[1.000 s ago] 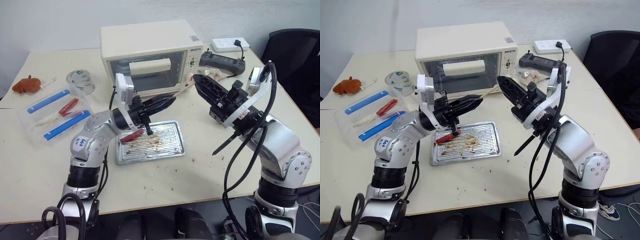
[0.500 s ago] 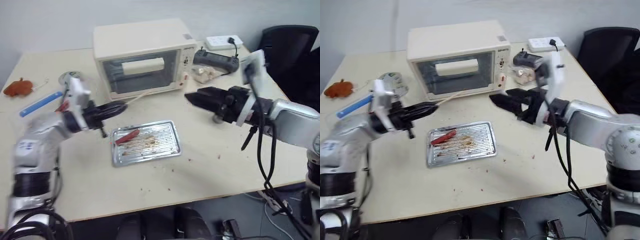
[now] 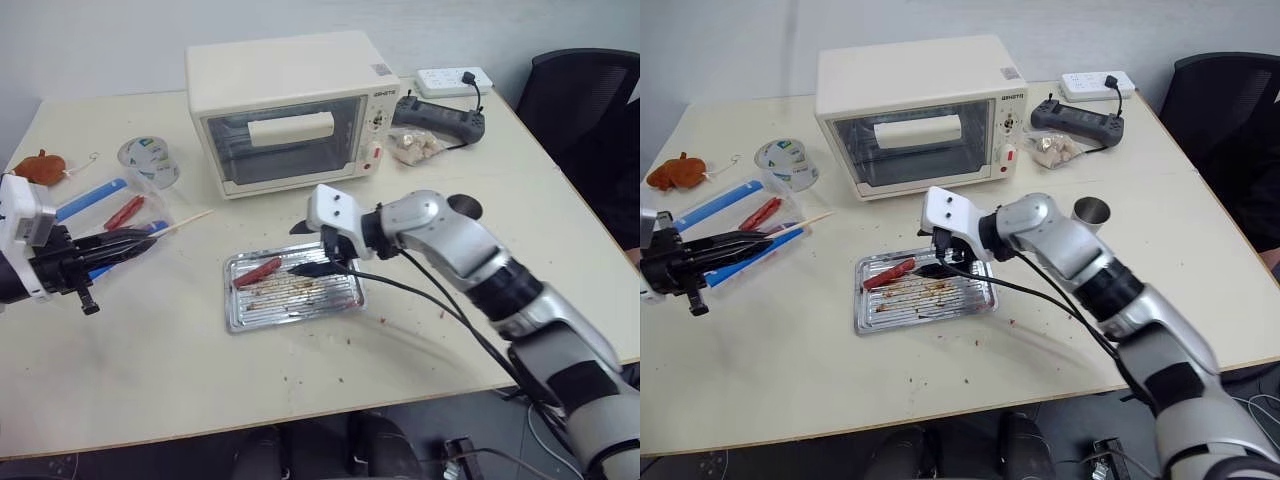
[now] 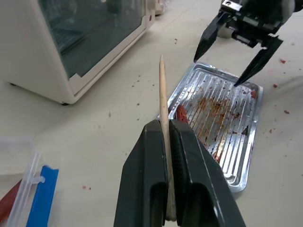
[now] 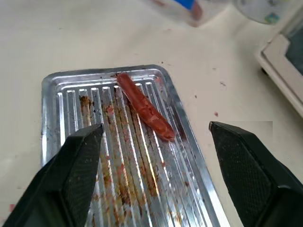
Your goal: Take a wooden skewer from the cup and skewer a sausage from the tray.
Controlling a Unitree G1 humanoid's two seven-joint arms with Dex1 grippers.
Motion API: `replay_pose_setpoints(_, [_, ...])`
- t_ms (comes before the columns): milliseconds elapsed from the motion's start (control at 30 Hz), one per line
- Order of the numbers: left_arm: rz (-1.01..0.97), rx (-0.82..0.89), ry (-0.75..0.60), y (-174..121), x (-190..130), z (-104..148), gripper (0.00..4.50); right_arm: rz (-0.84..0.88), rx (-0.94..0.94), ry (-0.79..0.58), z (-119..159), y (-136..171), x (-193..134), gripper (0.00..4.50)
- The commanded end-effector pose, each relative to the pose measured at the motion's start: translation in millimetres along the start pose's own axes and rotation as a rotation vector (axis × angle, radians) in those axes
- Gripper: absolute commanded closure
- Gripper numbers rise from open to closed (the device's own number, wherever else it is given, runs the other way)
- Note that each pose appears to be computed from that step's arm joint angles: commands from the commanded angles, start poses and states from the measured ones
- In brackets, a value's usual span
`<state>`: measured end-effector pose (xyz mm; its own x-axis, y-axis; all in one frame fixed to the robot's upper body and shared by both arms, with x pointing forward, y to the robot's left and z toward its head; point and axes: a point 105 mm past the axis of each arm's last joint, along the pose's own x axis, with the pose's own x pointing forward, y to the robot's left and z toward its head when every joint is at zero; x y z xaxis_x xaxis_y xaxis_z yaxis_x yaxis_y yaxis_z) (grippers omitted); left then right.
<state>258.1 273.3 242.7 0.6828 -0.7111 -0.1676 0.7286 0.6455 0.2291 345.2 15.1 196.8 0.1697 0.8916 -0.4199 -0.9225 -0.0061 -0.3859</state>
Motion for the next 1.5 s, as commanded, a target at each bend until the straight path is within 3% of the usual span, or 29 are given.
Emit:
replay_pose_setpoints(33, [0.023,0.052,-0.028,-6.0,-5.7,13.7,4.50,0.045,-0.094,-0.012,10.2,-6.9,16.3,1.41])
replay_pose_setpoints(167, [0.038,0.047,-0.030,-10.8,-7.4,12.6,4.50,0.072,-0.112,-0.021,15.5,-11.4,36.4,2.62])
replay_pose_setpoints(433, [0.040,0.039,-0.037,-17.0,-4.9,10.9,4.50,0.142,-0.149,-0.024,17.9,-2.3,62.3,2.62])
replay_pose_setpoints(667, [0.027,0.039,-0.053,-17.4,2.8,12.2,4.50,0.104,-0.145,-0.012,14.6,-5.1,78.2,2.62])
replay_pose_setpoints(1000, [0.008,0.045,-0.066,-15.8,12.7,15.3,4.50,0.075,-0.091,0.035,-5.1,-4.7,88.0,2.62])
replay_pose_setpoints(1500, [0.003,0.051,-0.072,-15.3,16.2,17.2,4.50,0.107,-0.072,0.033,-8.9,3.9,95.0,2.62])
